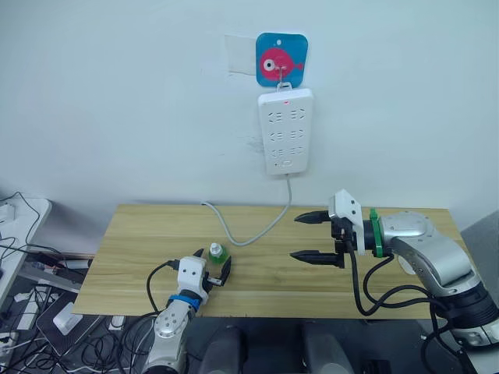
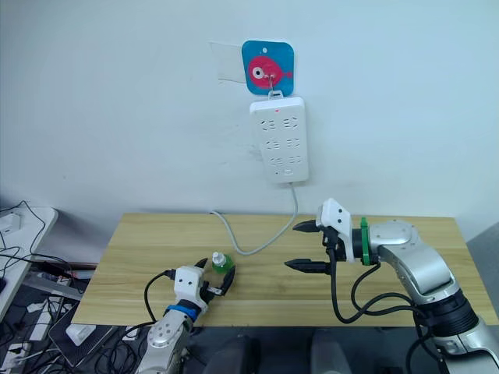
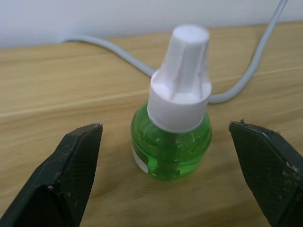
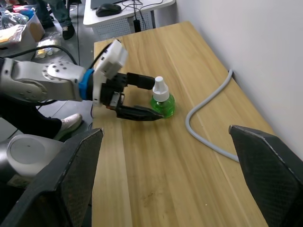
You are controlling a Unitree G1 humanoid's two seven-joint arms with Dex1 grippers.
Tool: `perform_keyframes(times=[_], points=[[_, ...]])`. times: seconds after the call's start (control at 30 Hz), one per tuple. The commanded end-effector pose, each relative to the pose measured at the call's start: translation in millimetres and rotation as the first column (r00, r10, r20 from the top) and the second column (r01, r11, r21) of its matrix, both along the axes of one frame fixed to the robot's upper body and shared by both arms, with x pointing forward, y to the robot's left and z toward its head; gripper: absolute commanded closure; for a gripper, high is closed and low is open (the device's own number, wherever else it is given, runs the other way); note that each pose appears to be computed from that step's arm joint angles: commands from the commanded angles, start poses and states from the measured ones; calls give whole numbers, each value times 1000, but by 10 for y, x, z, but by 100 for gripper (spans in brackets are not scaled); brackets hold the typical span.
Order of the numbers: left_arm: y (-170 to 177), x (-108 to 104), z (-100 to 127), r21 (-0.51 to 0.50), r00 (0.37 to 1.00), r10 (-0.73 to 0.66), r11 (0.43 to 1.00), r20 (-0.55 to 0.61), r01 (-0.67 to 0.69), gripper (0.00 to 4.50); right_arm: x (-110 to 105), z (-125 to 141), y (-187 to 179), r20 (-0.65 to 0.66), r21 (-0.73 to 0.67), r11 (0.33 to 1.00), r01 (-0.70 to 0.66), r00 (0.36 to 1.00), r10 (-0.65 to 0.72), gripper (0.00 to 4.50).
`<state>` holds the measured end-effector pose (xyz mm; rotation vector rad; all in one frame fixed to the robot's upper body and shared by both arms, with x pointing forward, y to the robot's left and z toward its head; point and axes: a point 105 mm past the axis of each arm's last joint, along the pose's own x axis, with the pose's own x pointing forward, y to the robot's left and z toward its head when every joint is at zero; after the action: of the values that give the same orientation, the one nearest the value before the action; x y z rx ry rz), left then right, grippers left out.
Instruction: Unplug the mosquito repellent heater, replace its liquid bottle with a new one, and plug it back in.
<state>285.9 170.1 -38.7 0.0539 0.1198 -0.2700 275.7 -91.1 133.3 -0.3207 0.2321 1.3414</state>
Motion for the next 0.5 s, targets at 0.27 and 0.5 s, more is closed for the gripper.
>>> perform_keyframes(times=[0.27, 0.5], points=[[-50, 87, -57, -14, 1000, 10, 1000, 24, -10, 57, -74, 248, -16, 55, 2, 1000, 23, 998, -23, 0], [-25, 86, -65, 5, 998, 44, 999, 34, -44, 227, -130, 459, -50, 57, -1, 1000, 30, 998, -30, 0]])
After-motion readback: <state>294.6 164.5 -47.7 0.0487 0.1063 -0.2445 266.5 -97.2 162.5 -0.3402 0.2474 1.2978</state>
